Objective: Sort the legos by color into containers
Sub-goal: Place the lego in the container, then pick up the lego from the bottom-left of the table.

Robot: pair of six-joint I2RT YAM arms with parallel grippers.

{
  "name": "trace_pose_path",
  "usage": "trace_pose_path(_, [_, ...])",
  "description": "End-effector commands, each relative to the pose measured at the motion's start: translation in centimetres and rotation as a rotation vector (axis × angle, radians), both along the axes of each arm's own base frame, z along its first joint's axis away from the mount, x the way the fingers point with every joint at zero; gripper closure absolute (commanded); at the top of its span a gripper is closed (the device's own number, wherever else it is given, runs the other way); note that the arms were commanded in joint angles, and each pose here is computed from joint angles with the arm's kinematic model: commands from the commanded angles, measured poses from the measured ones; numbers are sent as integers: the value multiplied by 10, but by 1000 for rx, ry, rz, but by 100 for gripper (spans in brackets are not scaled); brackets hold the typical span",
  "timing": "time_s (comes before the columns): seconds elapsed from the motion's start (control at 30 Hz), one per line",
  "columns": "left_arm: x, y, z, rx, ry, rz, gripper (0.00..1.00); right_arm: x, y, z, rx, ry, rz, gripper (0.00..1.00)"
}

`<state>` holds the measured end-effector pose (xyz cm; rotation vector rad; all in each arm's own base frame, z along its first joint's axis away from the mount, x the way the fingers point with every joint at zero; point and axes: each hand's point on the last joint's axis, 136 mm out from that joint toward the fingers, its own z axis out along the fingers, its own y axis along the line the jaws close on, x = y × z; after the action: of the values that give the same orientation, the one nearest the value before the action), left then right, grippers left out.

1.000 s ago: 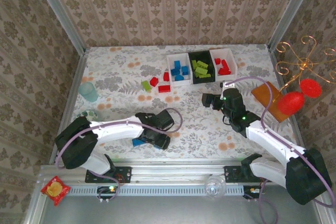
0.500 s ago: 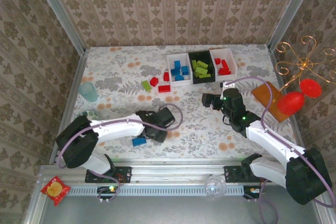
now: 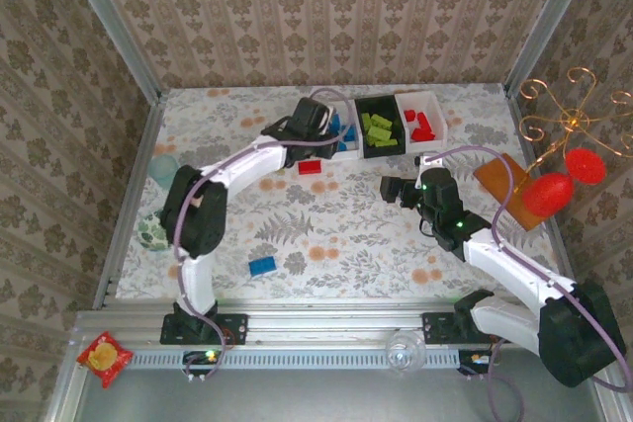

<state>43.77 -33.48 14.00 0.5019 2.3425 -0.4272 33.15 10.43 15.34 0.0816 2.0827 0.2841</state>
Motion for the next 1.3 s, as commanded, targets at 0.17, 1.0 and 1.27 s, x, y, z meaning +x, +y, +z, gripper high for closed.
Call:
trace_pose_path(0.17, [58, -19, -18, 79, -7, -44, 61, 0, 3, 4, 31, -20, 13, 0])
trace_pose_path(1.0, [-226, 200, -39, 189, 314, 340, 18, 5, 12, -6, 38, 14, 37, 0])
trace_pose_path(1.27, [-280, 197, -88, 229, 522, 391, 11, 5, 16, -13, 50, 36, 49, 0])
